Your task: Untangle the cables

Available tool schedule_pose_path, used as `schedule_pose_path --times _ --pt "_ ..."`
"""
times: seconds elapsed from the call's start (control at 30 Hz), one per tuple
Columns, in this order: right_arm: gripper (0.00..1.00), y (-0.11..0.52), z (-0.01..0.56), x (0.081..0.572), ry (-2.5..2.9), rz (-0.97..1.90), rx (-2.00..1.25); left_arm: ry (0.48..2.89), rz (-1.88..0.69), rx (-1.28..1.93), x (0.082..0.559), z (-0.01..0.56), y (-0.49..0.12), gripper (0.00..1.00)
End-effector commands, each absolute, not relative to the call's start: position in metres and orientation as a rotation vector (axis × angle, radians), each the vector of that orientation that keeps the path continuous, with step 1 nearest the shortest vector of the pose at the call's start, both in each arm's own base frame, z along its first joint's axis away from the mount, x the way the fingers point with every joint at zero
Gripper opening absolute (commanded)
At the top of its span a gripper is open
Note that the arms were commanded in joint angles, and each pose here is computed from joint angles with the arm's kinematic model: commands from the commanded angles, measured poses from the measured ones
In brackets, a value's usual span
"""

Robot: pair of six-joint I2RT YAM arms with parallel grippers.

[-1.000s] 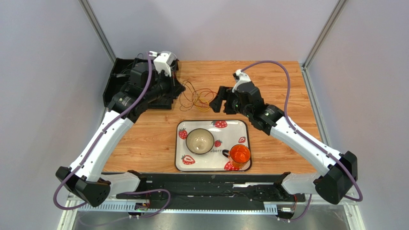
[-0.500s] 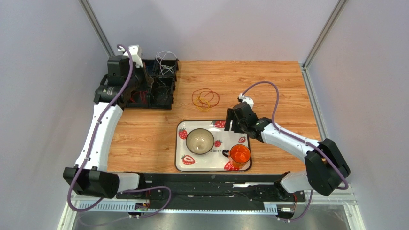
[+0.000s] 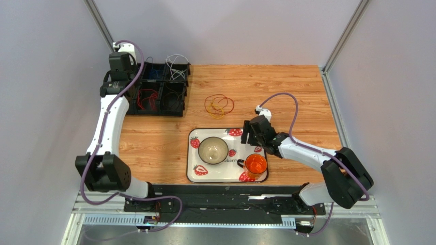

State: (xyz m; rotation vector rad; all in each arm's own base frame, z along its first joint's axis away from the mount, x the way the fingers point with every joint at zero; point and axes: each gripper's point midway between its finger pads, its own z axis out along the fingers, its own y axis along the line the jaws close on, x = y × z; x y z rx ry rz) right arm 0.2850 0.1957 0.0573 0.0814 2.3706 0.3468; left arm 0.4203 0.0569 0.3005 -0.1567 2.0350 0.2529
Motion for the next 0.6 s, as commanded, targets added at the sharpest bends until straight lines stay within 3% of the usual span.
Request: schedule_pose_path --times 0.0,0.4,0.57 --pt "0.70 0.203 0.082 0.303 2.258 0.402 0.094 2.018 0.579 -0.113 0.445 0.304 0.107 0.00" --pt "0.70 0.204 0.082 0.303 2.261 0.402 0.084 2.126 0.778 -0.215 0.484 0.256 0.182 0.00" --pt "0.70 0.205 0.081 0.303 2.265 0.404 0.084 2.123 0.728 -0.221 0.499 0.241 0.191 0.00"
